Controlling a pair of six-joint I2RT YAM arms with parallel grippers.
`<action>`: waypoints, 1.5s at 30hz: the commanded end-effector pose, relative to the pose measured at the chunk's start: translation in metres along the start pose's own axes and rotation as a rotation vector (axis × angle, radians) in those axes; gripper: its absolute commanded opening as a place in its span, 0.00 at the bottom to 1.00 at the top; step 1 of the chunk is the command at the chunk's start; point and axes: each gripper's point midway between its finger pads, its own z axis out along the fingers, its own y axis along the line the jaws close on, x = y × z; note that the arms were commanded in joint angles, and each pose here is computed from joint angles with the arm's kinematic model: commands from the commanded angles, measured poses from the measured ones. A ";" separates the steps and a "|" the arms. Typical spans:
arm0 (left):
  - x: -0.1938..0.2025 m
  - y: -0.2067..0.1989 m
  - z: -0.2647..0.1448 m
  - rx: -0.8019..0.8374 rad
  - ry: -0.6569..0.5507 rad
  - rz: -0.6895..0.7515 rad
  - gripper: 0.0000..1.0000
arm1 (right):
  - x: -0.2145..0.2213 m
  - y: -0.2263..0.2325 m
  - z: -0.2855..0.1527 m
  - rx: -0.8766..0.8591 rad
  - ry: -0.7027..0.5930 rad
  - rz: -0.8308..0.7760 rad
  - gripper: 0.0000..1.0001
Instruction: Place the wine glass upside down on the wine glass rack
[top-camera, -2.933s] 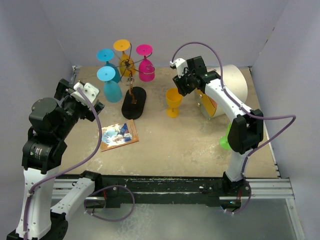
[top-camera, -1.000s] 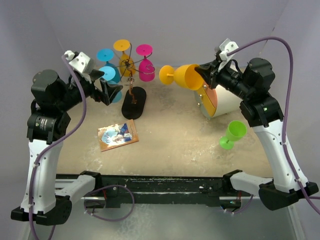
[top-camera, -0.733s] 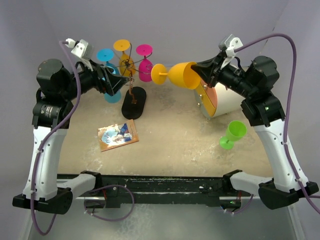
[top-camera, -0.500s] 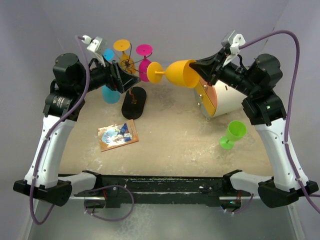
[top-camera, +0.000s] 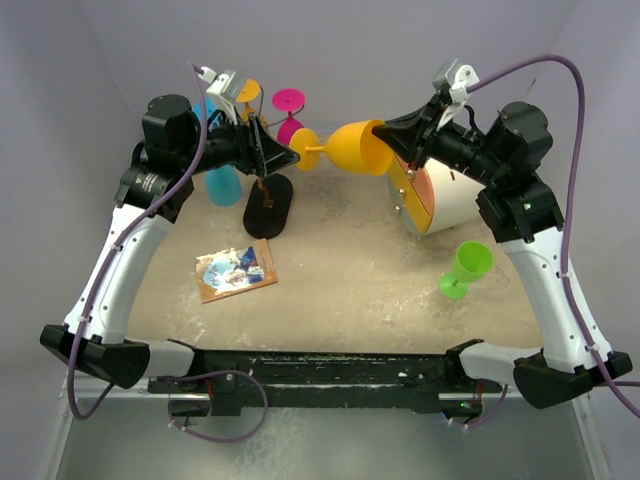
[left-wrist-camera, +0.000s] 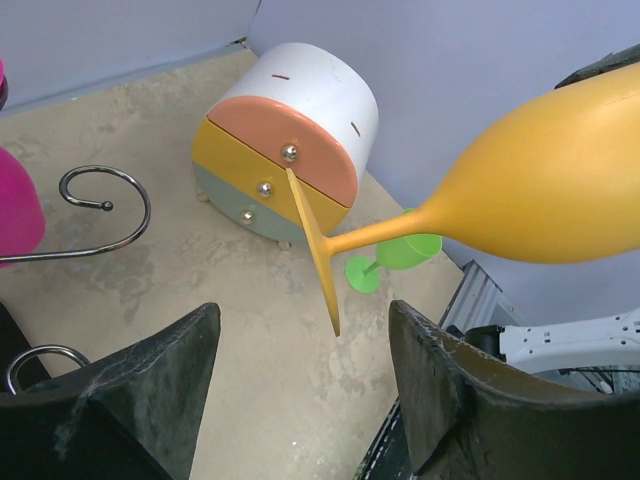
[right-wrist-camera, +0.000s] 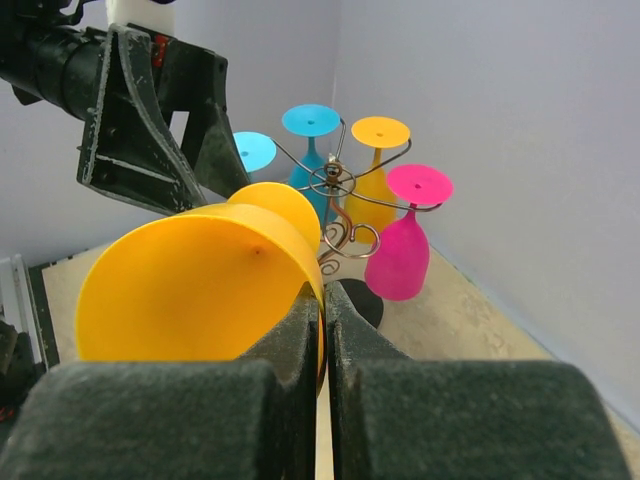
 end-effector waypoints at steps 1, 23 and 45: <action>-0.018 -0.020 -0.001 0.063 -0.043 0.023 0.69 | -0.022 0.007 0.000 -0.024 -0.071 -0.040 0.00; -0.010 -0.020 0.010 0.105 -0.014 0.007 0.16 | -0.006 0.007 0.005 -0.034 -0.036 -0.036 0.00; -0.031 -0.025 -0.047 0.027 -0.131 0.142 0.00 | -0.004 0.039 -0.034 -0.121 -0.007 -0.093 0.77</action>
